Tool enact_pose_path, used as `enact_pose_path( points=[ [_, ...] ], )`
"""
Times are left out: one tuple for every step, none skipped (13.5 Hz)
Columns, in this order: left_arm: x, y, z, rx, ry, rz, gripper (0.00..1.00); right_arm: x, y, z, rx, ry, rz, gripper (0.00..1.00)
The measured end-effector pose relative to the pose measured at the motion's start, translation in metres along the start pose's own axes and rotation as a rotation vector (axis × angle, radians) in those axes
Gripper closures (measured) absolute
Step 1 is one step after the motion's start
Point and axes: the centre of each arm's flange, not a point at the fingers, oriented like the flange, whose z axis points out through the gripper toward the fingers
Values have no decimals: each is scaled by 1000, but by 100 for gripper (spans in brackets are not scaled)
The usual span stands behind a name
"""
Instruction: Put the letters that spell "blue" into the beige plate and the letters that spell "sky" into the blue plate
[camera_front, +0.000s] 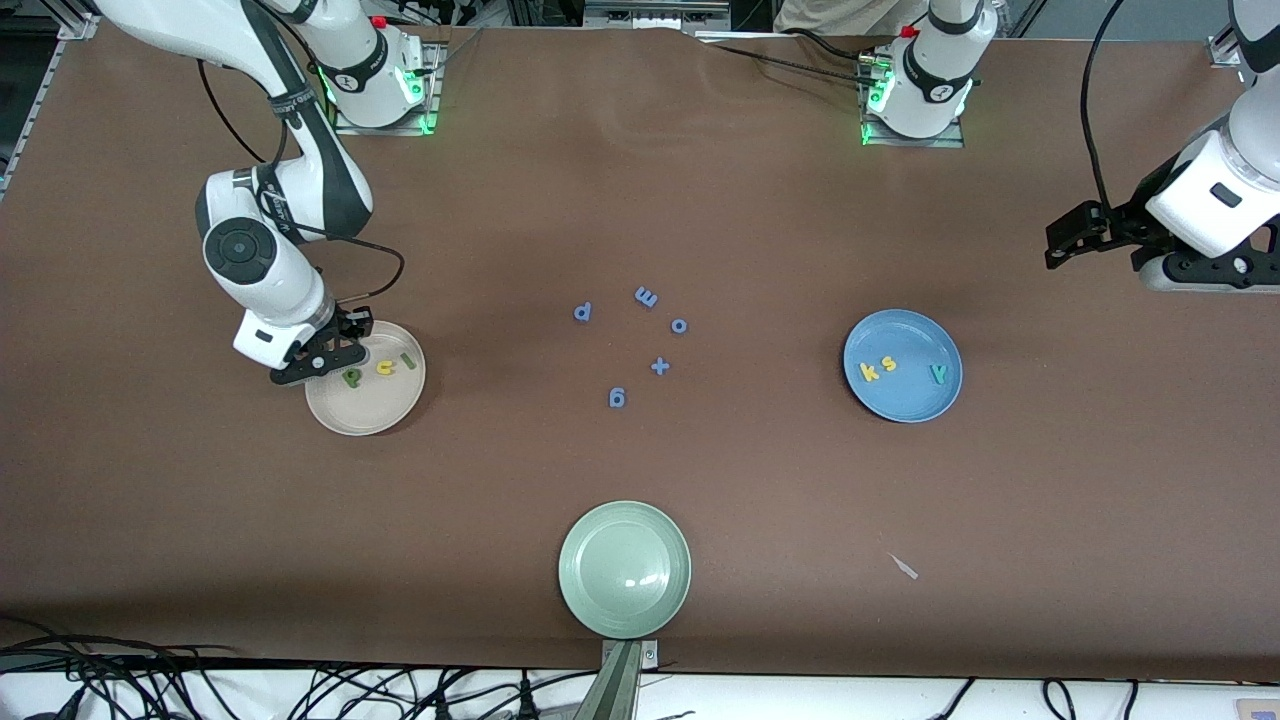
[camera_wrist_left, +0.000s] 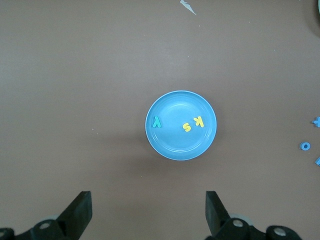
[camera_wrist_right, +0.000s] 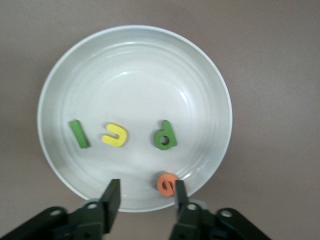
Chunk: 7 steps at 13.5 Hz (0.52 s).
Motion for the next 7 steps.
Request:
enact_pose_path(
  points=[
    [0, 0, 0, 0, 0, 8, 0, 1, -1, -6, 12, 4, 13, 31],
    [0, 0, 0, 0, 0, 14, 0, 2, -1, -16, 21, -2, 22, 22],
    [0, 0, 0, 0, 0, 17, 0, 6, -4, -30, 33, -13, 28, 17],
    [0, 0, 0, 0, 0, 20, 0, 12, -9, -50, 50, -24, 35, 17],
    [0, 0, 0, 0, 0, 22, 0, 18, -13, -74, 67, -33, 42, 17],
    [0, 0, 0, 0, 0, 24, 0, 22, -17, -101, 79, -32, 45, 11],
    [0, 0, 0, 0, 0, 25, 0, 24, -20, -129, 82, -16, 46, 1]
  ],
)
